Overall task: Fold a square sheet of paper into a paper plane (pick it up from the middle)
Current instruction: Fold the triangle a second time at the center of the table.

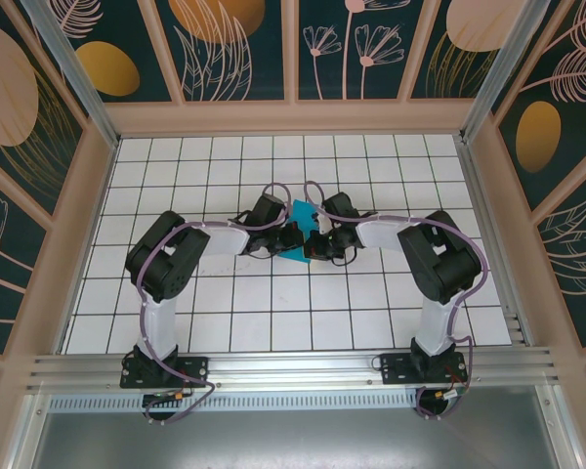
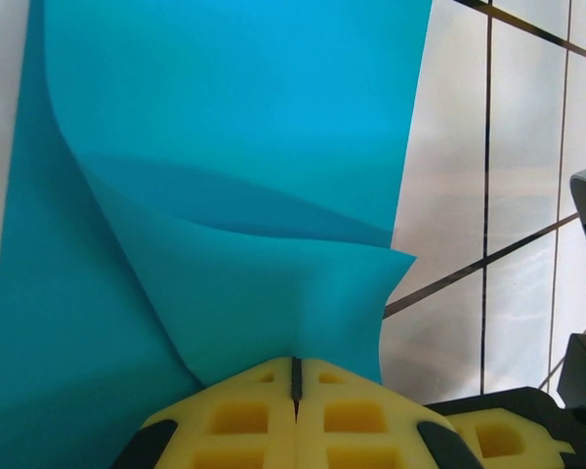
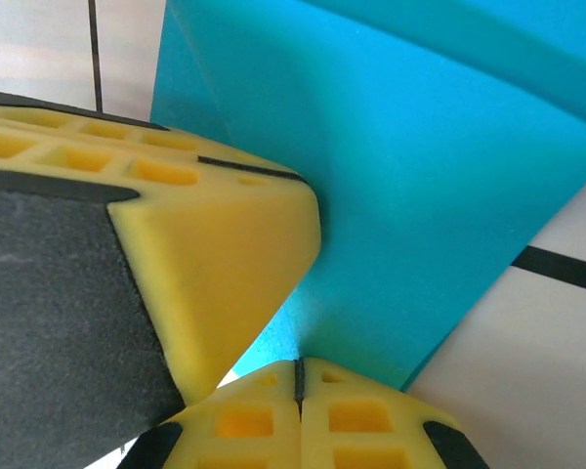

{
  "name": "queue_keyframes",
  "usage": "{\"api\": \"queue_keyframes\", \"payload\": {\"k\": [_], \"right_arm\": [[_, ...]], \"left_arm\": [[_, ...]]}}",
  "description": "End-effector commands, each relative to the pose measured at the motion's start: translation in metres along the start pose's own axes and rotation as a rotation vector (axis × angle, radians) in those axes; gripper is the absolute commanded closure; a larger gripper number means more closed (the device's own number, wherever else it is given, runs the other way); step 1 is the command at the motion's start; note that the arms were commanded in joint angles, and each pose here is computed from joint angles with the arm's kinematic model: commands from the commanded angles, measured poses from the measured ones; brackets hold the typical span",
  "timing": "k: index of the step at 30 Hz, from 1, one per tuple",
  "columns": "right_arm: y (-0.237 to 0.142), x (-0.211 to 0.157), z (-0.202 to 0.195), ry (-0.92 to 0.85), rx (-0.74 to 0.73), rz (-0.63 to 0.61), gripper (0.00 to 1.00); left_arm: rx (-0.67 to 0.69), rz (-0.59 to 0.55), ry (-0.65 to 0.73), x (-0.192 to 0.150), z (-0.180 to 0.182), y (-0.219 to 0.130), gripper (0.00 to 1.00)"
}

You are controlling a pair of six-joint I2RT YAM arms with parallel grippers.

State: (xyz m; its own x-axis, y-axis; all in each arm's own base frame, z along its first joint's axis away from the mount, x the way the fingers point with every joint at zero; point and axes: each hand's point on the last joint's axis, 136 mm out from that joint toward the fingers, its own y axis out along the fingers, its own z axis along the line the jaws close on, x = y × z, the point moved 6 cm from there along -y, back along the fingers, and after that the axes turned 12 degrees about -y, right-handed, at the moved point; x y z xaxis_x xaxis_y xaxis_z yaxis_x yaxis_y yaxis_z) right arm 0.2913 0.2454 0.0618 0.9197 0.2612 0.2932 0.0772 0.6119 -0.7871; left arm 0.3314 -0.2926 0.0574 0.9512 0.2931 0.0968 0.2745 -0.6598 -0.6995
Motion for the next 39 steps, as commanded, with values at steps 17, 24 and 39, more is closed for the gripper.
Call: {"api": "queue_keyframes", "payload": {"k": [17,24,39], "right_arm": [[0.02,-0.088,-0.057,0.092,-0.238,0.271,1.0],[0.02,-0.088,-0.056,0.094,-0.233,0.262,1.0],[0.018,-0.087,-0.054,0.096,-0.228,0.238,1.0]], "left_arm": [[0.189,-0.128,0.005,0.061,0.035,-0.001,0.94],[0.223,-0.185,-0.018,0.082,0.043,-0.005,0.94],[0.199,-0.252,0.039,0.12,0.026,-0.029,0.91]]}}
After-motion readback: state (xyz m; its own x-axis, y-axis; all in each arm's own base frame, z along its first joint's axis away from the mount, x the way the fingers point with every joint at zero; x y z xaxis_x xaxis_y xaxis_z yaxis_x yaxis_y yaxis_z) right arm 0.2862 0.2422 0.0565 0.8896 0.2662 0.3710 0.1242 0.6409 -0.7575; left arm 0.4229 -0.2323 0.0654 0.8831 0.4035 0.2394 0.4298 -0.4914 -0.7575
